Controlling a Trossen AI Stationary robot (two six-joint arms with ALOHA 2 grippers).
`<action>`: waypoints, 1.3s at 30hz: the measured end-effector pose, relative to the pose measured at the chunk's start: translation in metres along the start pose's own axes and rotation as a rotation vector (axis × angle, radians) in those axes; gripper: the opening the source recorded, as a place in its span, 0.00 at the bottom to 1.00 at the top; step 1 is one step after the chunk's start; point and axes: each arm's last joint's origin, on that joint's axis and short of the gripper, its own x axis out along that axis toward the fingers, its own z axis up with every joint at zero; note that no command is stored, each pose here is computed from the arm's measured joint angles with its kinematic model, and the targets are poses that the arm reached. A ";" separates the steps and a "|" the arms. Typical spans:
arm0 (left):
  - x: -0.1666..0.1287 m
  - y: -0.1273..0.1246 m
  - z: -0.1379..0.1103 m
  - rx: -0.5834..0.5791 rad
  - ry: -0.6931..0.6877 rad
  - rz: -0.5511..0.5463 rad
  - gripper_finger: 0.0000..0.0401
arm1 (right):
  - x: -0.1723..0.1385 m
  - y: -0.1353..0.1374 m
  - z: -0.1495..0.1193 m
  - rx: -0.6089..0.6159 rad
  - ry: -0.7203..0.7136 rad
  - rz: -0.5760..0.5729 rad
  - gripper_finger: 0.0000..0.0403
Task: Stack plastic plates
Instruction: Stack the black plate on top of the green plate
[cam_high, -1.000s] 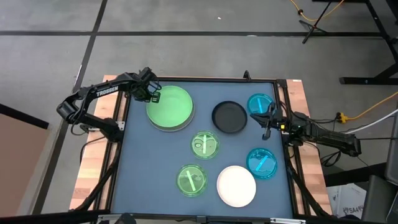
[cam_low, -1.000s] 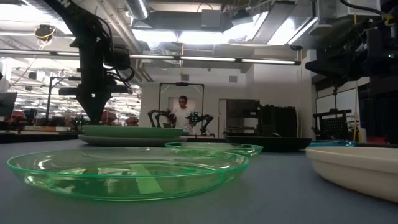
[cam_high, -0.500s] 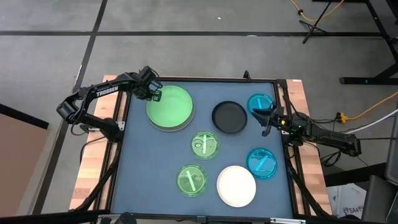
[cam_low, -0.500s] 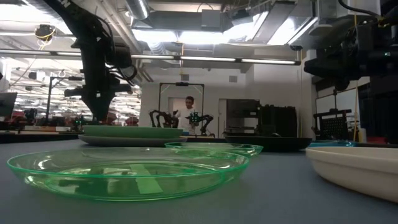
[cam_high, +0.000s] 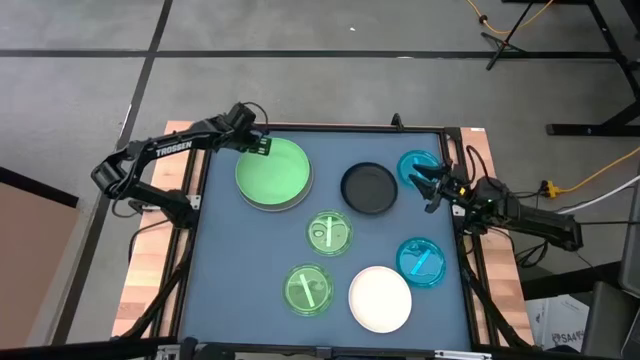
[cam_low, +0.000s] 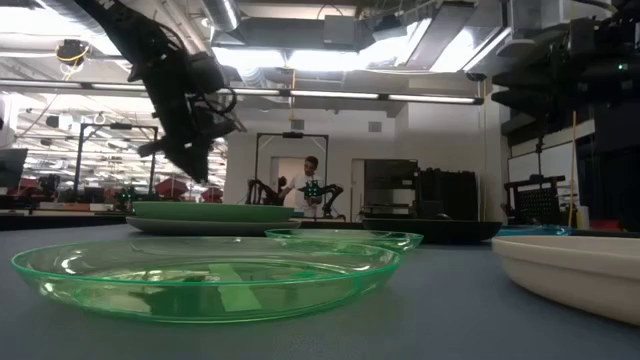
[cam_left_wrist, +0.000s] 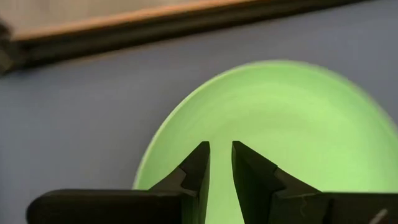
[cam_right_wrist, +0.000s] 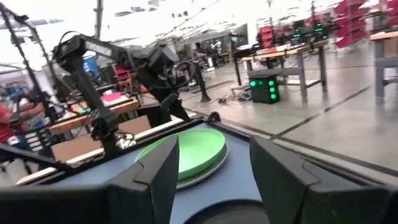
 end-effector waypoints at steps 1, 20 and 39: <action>0.000 -0.003 0.001 0.004 -0.021 -0.016 0.15 | 0.001 0.000 0.001 0.003 0.002 -0.014 0.47; -0.011 -0.058 -0.008 0.130 -0.173 -0.245 0.15 | 0.042 0.008 0.018 0.080 0.323 -0.400 0.47; -0.025 -0.099 -0.046 0.291 -0.124 -0.366 0.15 | 0.098 -0.002 0.026 0.230 0.894 -0.548 0.47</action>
